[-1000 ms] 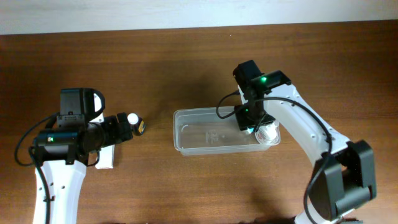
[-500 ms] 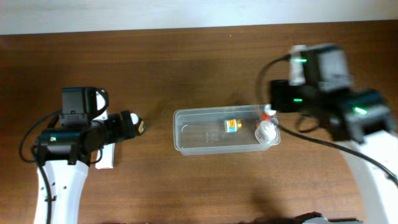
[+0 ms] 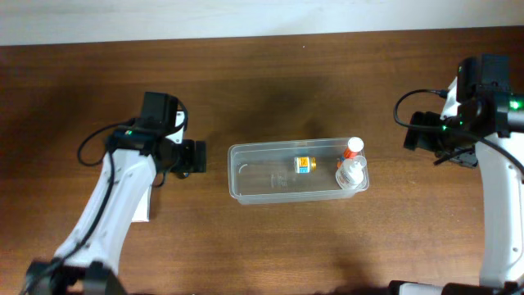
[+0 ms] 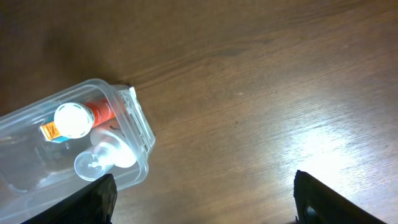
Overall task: Pack container
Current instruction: 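Grasp the dark bottle with white cap with the left gripper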
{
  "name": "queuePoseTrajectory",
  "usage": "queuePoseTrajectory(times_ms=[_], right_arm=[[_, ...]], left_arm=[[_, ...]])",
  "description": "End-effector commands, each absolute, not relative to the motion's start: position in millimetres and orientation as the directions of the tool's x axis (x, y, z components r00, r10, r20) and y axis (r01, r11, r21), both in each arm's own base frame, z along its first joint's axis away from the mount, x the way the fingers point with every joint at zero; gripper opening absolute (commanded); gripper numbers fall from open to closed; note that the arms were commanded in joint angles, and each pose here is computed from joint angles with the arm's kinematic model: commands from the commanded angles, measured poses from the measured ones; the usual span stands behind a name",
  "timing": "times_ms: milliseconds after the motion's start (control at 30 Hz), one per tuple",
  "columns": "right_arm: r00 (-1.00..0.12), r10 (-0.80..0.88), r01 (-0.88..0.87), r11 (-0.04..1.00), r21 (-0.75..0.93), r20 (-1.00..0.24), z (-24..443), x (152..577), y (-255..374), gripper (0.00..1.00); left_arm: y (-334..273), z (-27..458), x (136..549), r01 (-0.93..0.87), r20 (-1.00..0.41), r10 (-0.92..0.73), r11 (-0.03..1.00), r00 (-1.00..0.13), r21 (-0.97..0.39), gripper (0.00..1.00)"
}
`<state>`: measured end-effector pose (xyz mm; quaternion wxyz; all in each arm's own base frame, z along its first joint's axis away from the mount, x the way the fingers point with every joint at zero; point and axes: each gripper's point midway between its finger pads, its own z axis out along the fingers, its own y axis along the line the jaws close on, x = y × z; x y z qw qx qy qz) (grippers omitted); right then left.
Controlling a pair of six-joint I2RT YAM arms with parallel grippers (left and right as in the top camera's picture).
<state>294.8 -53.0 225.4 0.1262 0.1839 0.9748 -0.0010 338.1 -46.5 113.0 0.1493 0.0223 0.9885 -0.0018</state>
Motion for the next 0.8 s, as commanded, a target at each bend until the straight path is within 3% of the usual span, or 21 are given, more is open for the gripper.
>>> queuePoseTrajectory(times_ms=[0,200,267,367,433,767], right_arm=[[-0.912,0.345,0.342,0.938,0.055,-0.22,218,296,-51,0.82],[-0.916,0.346,0.343,0.938,0.052,-0.204,214,298,-51,0.83],[-0.916,0.346,0.343,0.938,0.052,-0.204,214,298,-51,0.83],[-0.916,0.346,0.343,0.938,0.052,-0.204,214,298,-51,0.83],[-0.917,0.346,0.343,0.938,0.051,-0.201,214,297,-51,0.83],[-0.917,0.346,0.343,0.938,0.051,-0.2,214,297,-51,0.82]], left_arm=[[-40,101,353,0.052,-0.294,0.069,0.997,-0.953,0.065,0.99],[-40,78,362,0.059,-0.267,0.077,0.995,-0.961,0.075,0.98],[-40,77,362,0.059,-0.265,0.077,0.995,-0.961,0.076,0.92],[-40,77,361,0.06,-0.261,0.078,0.995,-0.962,0.076,0.71],[-39,76,358,0.061,-0.247,0.078,0.995,-0.966,0.077,0.63],[-38,75,352,0.062,-0.223,0.079,0.995,-0.972,0.084,0.5]])
